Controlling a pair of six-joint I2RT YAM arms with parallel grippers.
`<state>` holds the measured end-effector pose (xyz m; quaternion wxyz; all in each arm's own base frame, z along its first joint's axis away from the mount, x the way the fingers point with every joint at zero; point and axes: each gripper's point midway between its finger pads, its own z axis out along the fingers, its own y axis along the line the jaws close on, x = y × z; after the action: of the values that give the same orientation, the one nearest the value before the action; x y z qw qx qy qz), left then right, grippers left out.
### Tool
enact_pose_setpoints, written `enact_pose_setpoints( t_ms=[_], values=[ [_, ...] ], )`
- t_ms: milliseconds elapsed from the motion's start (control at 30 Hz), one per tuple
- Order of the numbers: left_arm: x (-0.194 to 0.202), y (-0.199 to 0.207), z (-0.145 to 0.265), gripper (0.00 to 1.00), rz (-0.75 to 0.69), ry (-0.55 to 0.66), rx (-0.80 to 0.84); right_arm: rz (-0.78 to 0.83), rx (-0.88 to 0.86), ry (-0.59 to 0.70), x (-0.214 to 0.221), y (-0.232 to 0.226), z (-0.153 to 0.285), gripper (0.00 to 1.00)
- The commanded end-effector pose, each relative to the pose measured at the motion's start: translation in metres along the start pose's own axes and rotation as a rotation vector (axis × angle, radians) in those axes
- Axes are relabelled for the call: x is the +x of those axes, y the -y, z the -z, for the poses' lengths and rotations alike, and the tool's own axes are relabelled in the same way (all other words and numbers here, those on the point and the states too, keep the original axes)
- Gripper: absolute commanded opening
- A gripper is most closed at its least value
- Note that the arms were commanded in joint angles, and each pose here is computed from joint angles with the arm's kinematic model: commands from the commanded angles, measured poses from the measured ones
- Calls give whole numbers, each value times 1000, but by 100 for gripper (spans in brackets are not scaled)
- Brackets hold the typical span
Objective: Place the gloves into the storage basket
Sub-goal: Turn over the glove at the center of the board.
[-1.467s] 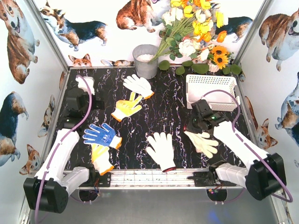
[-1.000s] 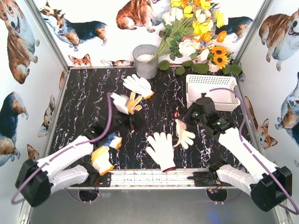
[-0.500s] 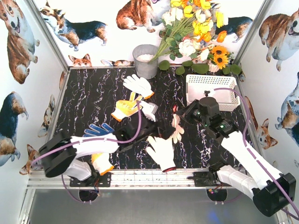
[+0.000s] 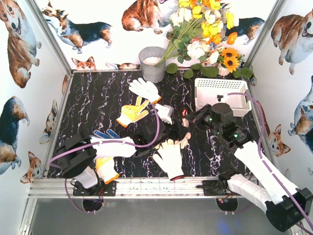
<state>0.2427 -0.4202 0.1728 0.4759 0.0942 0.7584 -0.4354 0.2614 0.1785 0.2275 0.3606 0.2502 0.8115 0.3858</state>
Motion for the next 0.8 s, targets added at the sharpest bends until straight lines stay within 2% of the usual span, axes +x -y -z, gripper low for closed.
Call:
enact_pose_setpoints(
  t_ms=[0,67,167,233,300,400,600,700,767],
  values=[
    [-20,7,-9,38,-23,64,-12,25,-25,32,-4,-4,8,0],
    [-22,7,-10,23,-34,67,-19,32,-15,43,-4,1,12,0],
    [-28,7,-6,8,-54,74,-31,64,-17,61,-6,3,19,0],
    [-32,4,0,0,-71,80,-48,113,-14,63,-8,1,27,0],
    [-37,0,8,0,-94,87,-66,165,13,62,-10,4,34,1],
    [-44,-4,20,0,-119,84,-73,241,49,63,-14,8,43,17],
    [-55,-3,47,0,-174,-15,6,376,53,51,-18,4,55,58],
    [-63,-5,63,0,-197,-71,59,466,-1,23,-17,-8,58,73],
    [-63,-4,76,0,-212,-133,121,532,-78,-4,-15,-26,63,78]
  ],
)
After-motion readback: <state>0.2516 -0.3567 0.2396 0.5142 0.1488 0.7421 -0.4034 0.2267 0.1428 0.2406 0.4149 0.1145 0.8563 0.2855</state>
